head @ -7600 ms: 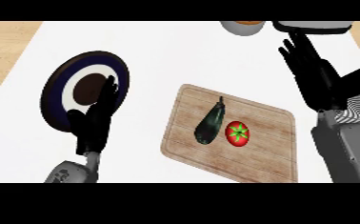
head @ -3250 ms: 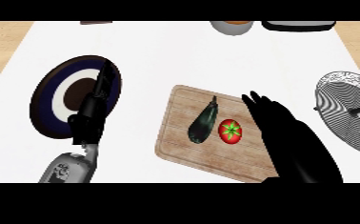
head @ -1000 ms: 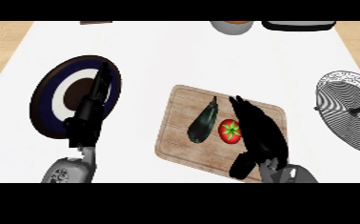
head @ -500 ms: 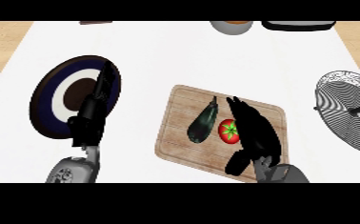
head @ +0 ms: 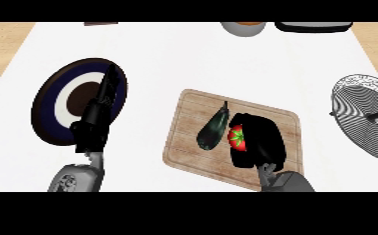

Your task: Pick the tomato from the cutting board and place it in the tiered basket

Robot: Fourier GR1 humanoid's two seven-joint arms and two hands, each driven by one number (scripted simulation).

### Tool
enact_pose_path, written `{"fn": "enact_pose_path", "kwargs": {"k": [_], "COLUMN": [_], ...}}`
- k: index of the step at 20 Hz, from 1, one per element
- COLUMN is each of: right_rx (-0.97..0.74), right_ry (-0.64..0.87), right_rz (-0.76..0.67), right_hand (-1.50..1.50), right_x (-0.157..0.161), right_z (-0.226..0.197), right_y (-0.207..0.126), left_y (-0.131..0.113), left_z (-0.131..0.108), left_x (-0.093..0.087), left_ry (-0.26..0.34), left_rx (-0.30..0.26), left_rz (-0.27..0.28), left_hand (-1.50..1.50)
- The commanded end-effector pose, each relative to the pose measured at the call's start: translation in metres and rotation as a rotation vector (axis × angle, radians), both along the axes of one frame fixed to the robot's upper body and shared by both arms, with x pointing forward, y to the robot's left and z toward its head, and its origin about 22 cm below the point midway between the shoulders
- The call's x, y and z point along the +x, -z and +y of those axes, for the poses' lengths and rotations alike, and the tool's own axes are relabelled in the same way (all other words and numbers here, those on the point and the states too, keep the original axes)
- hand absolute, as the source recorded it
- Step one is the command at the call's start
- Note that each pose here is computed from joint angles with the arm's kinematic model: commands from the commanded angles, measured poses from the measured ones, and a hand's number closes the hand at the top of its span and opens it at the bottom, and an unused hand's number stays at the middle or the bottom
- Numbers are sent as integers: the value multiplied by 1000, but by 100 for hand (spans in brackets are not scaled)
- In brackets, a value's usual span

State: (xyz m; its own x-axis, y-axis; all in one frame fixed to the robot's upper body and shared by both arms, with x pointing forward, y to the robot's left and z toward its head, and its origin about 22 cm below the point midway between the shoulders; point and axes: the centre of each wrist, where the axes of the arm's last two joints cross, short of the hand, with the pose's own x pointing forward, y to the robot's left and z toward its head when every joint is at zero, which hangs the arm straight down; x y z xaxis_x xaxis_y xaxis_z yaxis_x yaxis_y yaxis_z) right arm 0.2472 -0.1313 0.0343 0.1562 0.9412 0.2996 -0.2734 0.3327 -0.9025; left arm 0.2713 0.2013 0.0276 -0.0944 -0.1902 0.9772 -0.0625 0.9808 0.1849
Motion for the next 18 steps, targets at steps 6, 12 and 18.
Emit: {"fn": "enact_pose_path", "kwargs": {"k": [6,12,18], "right_rx": [-99,-441,-490], "right_ry": [-8,-7,115], "right_rz": [-130,190,41], "right_hand": [150,150,150], "right_x": [22,-49,-79], "right_z": [-1,-101,-138], "right_y": [15,41,-25], "left_y": [-10,-9,-6], "left_z": [2,5,-9], "left_x": [17,3,-3], "left_ry": [21,-54,-24], "left_rx": [-5,-8,0], "left_rz": [-5,-1,3], "left_hand": [0,0,0]}}
